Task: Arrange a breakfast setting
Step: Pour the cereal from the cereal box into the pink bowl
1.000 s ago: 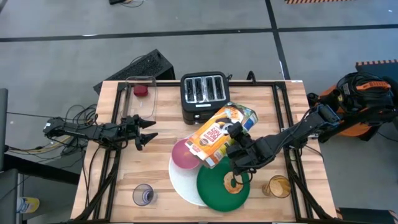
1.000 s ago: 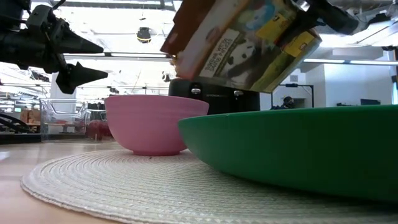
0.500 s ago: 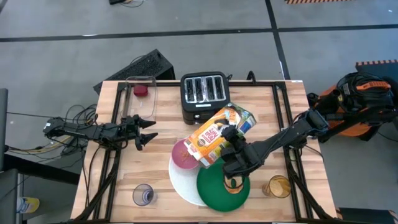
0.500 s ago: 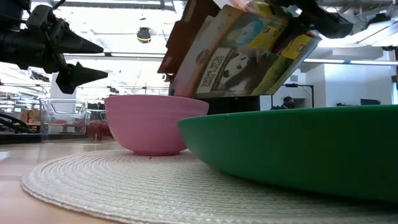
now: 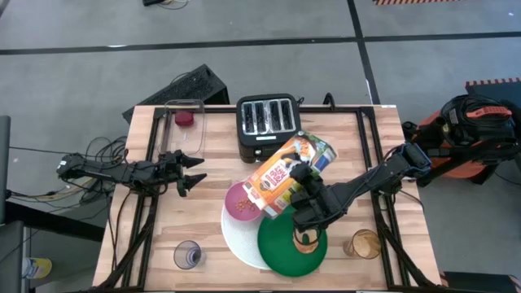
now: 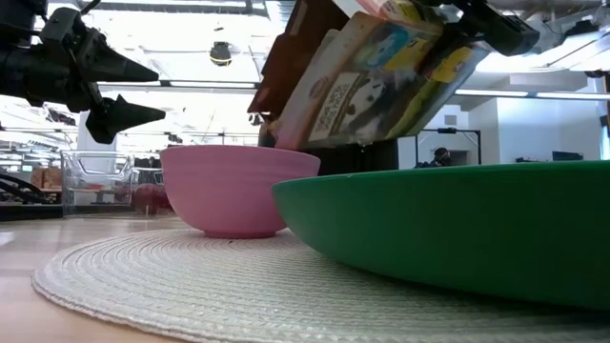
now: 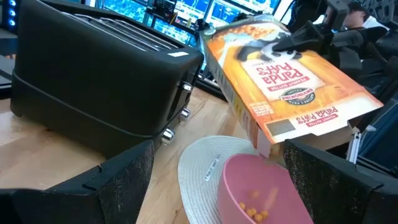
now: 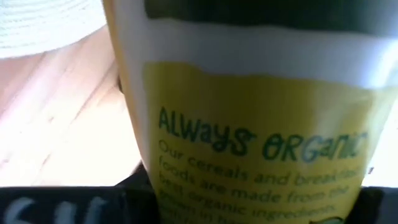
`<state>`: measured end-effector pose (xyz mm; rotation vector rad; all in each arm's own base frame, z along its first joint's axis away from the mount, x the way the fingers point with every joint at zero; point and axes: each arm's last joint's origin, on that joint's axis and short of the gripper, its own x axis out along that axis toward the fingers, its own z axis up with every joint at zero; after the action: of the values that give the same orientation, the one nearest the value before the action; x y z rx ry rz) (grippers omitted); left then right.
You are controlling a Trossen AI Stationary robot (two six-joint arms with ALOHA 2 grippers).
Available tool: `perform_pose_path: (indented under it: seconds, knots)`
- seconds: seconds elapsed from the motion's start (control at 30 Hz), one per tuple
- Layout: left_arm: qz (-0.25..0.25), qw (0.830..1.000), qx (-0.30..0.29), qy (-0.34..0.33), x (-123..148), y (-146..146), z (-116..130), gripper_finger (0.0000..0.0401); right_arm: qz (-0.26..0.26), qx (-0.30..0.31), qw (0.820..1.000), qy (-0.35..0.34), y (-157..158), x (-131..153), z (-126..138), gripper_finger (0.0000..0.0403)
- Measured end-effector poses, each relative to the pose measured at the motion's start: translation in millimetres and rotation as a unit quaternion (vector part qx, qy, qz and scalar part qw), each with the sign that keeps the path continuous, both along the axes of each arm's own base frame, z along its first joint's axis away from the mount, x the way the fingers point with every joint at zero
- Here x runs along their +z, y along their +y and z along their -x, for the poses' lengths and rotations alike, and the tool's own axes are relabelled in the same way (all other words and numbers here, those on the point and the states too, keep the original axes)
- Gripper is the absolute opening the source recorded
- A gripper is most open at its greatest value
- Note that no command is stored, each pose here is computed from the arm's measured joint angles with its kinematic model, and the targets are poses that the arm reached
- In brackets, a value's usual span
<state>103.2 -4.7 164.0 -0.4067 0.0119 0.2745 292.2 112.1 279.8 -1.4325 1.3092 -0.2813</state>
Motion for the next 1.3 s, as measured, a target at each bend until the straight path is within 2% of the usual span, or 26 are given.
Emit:
perform_pose_path:
  seconds: [0.2, 0.5, 0.6, 0.77, 1.3]
  knots:
    - [0.0, 1.0, 0.0, 0.0, 0, 0, 0, 0.0344, 0.006, 0.012, 1.0, 0.005, 3, 2, 0, 0.0186]
    - [0.0, 1.0, 0.0, 0.0, 0, 0, 0, 0.0344, 0.047, 0.026, 0.998, 0.025, 0, 3, -2, 0.0186]
    - [0.0, 1.0, 0.0, 0.0, 0, 0, 0, 0.0344, 0.076, 0.041, 0.996, 0.029, 1, 4, -5, 0.0186]
    - [0.0, 1.0, 0.0, 0.0, 0, 0, 0, 0.0344, 0.067, 0.041, 0.996, 0.031, 0, 4, -6, 0.0186]
    - [0.0, 1.0, 0.0, 0.0, 0, 0, 0, 0.0344, 0.113, 0.068, 0.99, 0.051, 1, 6, -13, 0.0185]
